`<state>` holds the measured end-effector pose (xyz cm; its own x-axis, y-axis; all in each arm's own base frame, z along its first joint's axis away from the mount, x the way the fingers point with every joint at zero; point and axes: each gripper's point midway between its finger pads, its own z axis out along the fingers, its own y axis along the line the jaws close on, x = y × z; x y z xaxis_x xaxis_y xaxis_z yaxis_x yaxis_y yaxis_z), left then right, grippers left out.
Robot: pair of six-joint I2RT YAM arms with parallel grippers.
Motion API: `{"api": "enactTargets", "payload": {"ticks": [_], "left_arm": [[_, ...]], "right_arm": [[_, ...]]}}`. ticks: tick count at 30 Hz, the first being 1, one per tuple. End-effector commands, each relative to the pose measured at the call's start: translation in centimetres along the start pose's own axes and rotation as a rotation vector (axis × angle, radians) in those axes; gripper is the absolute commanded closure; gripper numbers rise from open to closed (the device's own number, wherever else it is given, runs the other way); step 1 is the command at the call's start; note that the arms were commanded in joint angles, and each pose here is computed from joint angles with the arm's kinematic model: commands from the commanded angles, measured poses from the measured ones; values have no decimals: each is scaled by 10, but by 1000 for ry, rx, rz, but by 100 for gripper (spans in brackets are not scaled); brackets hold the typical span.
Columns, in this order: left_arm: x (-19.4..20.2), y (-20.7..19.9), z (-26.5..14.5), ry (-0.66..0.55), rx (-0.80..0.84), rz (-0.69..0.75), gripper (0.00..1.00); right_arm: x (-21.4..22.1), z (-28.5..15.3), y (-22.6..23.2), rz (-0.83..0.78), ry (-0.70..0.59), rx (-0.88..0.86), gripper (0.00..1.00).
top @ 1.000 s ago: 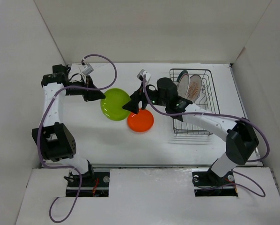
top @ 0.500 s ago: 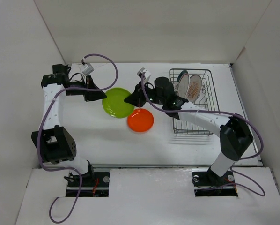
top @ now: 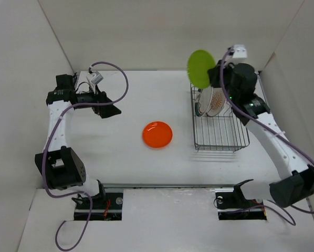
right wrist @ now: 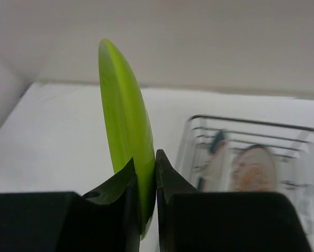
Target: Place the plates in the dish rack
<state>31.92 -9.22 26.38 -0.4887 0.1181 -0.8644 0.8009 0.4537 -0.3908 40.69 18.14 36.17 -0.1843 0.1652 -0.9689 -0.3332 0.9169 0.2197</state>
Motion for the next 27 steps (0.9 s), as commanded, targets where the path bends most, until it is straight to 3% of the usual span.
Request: {"api": "enactTargets", "payload": {"ticks": [1,5,8,13,27], "left_arm": [[-24,6,-10,-59,-133,63,0],[-37,12,-24,-96,-304,121,0],[-38,13,-28,-104,-344,116,0],[-38,22,-32,-100,-400,94,0],[-31,30,-30,-83,-413,68,0]], "right_arm": [[-52,-45,-91,-85,-86,412,100],[-72,-75,-152,-152,-142,560,100],[-79,-88,-188,-143,-162,629,100],[-45,-62,-229,-209,-28,704,100],[38,-18,-253,-120,98,653,100]]}}
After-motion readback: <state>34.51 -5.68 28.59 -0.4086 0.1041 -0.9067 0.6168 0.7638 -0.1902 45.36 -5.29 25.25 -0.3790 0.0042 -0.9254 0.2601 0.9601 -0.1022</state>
